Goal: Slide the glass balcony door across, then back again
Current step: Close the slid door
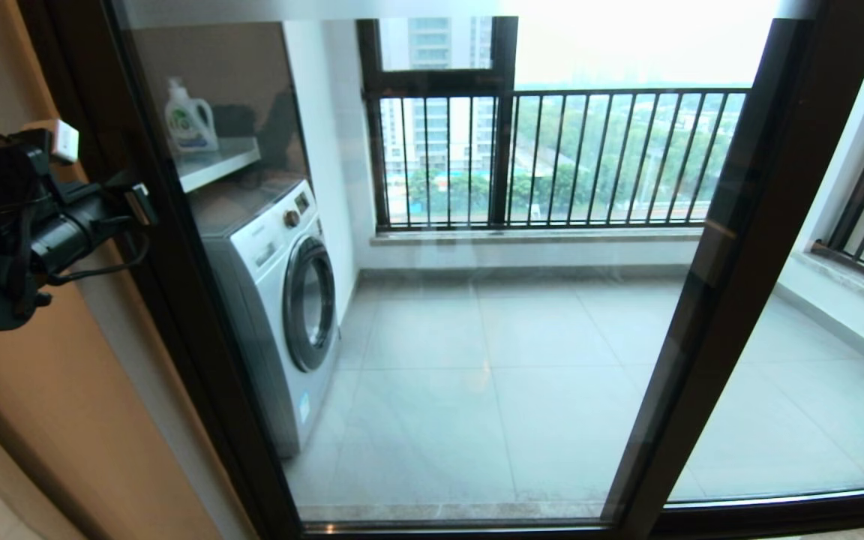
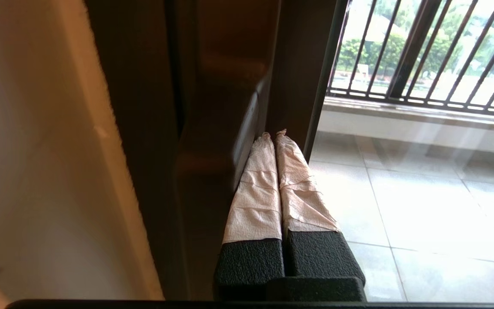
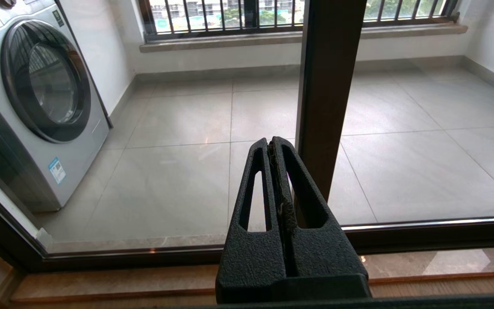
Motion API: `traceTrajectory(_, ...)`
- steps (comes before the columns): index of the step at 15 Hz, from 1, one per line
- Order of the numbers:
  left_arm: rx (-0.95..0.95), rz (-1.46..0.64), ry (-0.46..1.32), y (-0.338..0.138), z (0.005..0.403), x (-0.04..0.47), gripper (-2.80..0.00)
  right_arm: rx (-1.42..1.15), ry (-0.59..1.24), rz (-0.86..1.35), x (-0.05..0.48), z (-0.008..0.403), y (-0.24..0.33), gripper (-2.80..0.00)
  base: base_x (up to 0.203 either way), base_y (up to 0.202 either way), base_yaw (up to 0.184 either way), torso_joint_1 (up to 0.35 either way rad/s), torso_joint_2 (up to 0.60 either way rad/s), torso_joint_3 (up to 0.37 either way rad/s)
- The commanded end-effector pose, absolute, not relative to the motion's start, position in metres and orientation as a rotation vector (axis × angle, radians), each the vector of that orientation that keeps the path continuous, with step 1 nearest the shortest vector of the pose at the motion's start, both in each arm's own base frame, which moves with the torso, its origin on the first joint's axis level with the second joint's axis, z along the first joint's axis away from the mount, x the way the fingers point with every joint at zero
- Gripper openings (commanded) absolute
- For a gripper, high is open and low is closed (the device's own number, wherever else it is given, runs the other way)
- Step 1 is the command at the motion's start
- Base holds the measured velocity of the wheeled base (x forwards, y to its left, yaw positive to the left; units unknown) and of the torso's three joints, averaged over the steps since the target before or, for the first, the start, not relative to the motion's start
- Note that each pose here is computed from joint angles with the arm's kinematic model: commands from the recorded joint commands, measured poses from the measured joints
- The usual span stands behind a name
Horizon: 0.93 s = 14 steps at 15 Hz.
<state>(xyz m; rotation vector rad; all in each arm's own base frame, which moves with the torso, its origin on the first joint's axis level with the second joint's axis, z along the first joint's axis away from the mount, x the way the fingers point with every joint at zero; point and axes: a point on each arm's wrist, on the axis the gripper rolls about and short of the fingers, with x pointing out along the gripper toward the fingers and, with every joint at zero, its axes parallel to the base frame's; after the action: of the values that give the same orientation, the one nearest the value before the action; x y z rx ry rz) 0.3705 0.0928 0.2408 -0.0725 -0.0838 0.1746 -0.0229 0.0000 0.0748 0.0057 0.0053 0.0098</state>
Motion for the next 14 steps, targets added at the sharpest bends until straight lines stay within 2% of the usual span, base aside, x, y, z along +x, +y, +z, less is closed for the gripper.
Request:
traceTrajectory(1, -0.072, 0.156, -0.091, 0.086, 0.248, 0.355, -2.80, 0.006, 0.006, 0.011, -0.023, 0.075, 0.000, -2.80, 0.000, 0.000, 0.000, 0.000, 0.00, 0.000)
traceTrajectory(5, -0.069, 0.114, -0.109, 0.078, 0.260, 0.327, -2.80, 0.006, 0.006, 0.011, -0.023, 0.075, 0.000, -2.80, 0.000, 0.000, 0.000, 0.000, 0.00, 0.000)
traceTrajectory(8, -0.068, 0.148, -0.118, 0.089, 0.263, 0.318, -2.80, 0.006, 0.006, 0.011, -0.023, 0.075, 0.000, -2.80, 0.000, 0.000, 0.000, 0.000, 0.00, 0.000)
traceTrajectory(14, -0.083, 0.162, -0.039, 0.111, 0.235, 0.322, -2.80, 0.006, 0.006, 0.011, -0.023, 0.075, 0.000, -2.80, 0.000, 0.000, 0.000, 0.000, 0.00, 0.000)
